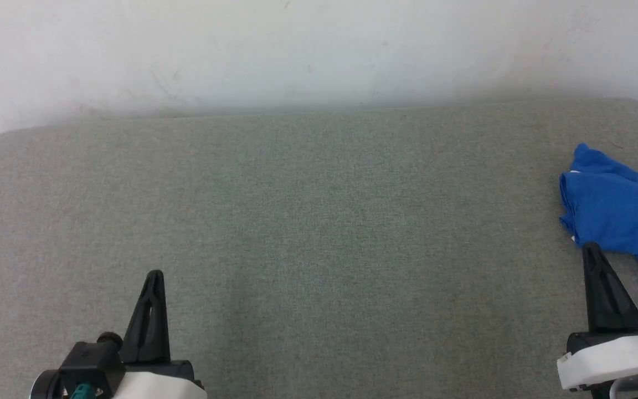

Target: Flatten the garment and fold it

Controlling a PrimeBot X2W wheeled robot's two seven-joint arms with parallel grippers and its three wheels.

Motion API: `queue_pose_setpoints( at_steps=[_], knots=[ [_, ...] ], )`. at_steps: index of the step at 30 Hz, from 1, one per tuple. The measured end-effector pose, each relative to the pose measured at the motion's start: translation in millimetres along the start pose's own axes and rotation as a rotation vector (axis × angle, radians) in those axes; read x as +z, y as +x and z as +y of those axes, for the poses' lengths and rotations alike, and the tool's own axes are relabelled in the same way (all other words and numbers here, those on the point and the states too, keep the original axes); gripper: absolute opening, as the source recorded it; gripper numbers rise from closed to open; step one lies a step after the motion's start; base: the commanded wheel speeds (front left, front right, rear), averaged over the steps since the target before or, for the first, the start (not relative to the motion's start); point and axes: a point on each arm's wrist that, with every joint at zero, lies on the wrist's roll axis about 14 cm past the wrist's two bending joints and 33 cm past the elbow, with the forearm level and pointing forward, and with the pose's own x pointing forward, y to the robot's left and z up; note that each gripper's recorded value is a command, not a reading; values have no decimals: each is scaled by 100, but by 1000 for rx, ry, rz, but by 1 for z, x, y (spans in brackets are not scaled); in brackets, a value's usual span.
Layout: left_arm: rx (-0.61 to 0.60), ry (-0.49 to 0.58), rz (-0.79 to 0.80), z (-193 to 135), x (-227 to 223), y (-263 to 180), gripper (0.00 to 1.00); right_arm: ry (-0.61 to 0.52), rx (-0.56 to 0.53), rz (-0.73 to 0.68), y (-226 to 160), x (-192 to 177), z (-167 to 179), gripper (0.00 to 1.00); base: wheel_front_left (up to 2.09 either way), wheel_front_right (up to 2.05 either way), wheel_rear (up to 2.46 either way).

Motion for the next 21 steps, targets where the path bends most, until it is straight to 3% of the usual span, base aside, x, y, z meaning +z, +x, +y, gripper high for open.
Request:
queue_pose_setpoints(
  at_steps=[21],
  knots=[
    [-13, 26, 17, -3, -2, 5, 0, 1, 27, 10, 2, 0, 10, 0, 0, 0, 0]
  ],
)
